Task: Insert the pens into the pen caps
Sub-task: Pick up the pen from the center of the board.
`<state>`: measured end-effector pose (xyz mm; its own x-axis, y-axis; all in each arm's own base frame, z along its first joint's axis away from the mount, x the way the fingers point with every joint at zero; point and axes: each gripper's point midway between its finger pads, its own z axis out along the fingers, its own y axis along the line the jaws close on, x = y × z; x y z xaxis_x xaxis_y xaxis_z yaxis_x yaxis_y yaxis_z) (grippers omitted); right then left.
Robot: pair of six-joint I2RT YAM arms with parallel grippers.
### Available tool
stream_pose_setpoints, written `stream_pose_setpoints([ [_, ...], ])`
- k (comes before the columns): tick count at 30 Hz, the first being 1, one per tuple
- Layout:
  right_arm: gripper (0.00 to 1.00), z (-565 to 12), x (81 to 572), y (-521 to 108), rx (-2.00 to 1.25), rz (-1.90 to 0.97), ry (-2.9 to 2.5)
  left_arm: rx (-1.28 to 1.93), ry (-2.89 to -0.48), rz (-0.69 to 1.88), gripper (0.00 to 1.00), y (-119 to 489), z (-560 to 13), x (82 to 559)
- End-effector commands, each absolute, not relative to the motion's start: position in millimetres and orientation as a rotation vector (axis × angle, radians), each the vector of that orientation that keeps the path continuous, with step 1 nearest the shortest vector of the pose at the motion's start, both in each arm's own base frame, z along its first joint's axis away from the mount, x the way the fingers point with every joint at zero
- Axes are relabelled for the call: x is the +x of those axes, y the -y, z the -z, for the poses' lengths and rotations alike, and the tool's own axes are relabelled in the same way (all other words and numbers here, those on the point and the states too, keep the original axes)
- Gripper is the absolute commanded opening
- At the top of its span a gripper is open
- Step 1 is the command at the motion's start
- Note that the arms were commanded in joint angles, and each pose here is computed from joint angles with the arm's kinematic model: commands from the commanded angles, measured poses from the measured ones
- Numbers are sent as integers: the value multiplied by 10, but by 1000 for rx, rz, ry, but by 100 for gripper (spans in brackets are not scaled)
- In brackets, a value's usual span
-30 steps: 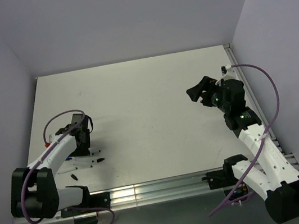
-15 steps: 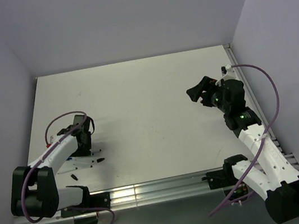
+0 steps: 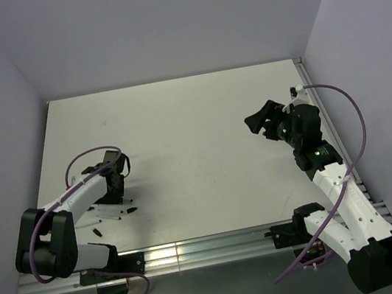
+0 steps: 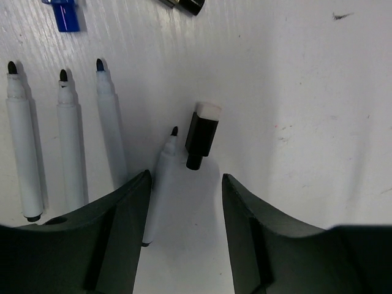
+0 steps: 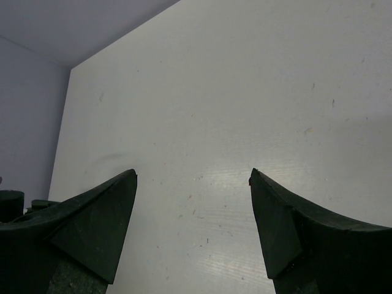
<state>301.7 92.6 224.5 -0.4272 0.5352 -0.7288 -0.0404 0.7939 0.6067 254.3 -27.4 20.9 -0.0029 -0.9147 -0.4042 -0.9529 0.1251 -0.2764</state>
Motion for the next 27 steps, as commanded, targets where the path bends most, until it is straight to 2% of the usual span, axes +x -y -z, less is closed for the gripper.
stream_pose_setpoints([
  [1,82,-2286,3041,-913,369,-675,-1890,-1817,-1904,-98,55,331,-222,2583],
  [7,81,-2291,3040,-910,370,-674,-1888,-1801,-1921,-105,49,377,-208,2588],
  [14,81,-2279,3041,-913,370,-674,-1893,-1782,-1946,-104,34,437,-186,2615],
  [21,81,-2285,3042,-912,367,-673,-1891,-1764,-1974,-106,25,517,-161,2647],
  [27,81,-2280,3048,-922,353,-672,-1898,-1721,-2013,-99,3,601,-180,2666],
])
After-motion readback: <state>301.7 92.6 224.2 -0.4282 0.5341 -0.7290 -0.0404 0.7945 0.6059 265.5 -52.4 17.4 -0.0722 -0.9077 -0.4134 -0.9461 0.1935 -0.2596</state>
